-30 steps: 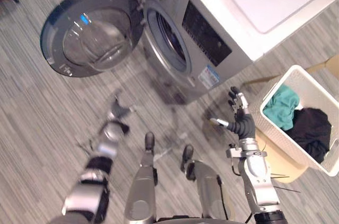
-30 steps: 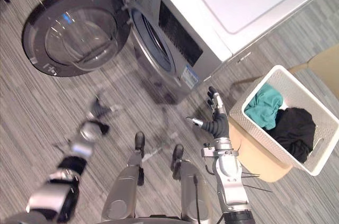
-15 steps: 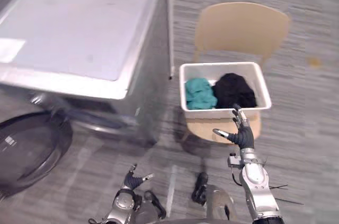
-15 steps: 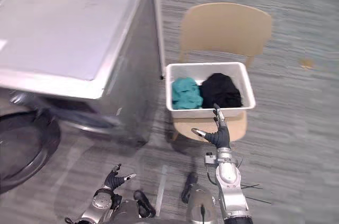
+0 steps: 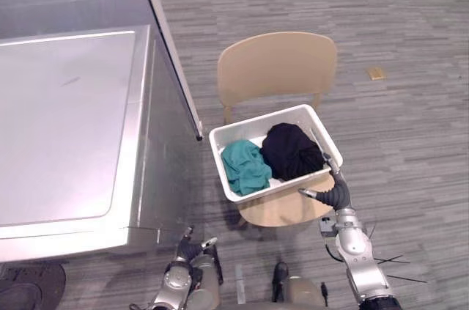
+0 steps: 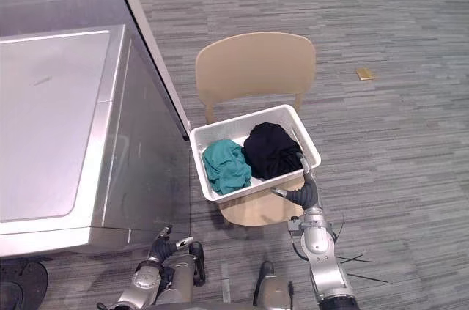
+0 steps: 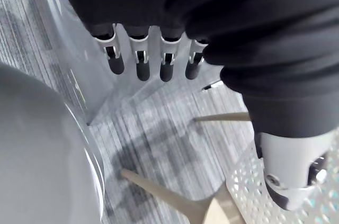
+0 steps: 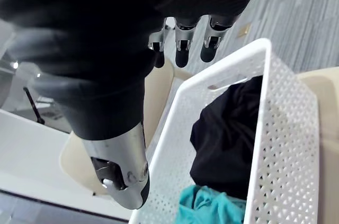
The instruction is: Pick up the laundry basket with both hands and put the clothes into the washing machine.
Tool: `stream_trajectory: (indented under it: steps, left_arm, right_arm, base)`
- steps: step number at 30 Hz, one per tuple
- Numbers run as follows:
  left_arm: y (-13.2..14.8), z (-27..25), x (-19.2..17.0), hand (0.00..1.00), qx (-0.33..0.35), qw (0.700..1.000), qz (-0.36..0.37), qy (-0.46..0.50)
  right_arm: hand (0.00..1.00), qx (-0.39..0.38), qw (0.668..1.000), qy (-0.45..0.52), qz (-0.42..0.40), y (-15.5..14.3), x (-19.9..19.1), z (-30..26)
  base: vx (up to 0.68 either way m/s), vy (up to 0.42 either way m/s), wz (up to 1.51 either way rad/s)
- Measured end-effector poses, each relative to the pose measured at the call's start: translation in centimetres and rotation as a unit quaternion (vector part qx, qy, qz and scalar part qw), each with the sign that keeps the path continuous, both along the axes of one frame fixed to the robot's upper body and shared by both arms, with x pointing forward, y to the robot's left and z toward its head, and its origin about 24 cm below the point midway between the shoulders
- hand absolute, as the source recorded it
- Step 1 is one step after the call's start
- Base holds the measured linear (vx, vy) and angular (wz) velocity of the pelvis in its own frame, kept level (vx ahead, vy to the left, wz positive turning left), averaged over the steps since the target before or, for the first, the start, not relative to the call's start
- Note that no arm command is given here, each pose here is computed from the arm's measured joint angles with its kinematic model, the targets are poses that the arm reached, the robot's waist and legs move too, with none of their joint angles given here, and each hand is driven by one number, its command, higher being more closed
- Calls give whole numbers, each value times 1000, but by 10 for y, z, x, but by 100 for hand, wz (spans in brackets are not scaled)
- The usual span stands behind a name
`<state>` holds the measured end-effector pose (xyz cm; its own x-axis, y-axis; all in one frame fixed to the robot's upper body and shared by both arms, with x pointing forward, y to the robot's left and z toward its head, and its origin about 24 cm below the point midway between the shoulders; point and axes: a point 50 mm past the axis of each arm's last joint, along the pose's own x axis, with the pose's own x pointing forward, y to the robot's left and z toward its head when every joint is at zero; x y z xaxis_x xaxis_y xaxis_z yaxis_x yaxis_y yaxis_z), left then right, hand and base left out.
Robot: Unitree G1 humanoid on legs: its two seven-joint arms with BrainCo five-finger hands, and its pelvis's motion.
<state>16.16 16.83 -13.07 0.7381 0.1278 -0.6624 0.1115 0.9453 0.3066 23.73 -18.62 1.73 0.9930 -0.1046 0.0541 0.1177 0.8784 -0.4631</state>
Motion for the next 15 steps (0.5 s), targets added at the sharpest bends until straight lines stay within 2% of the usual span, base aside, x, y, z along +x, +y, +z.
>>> stream_trajectory:
  steps: [3,8,12,15]
  left_arm:
    - [-1,0,0,0,-3,1000,0,1]
    - [5,9,16,0,-10,999,32,-33]
    - [14,19,31,0,-12,996,63,-65]
    - [31,18,28,0,0,995,86,-58]
  right_arm:
    - [0,-49,998,-6,41,8,29,8]
    - [0,-159,985,-8,72,0,77,29]
    - [0,-228,972,-9,62,-11,110,54]
    - [0,-262,963,-11,57,-10,131,73]
  base:
    - [19,63,20]
    - [-109,-11,16]
    - [-159,-13,24]
    - [-111,5,19]
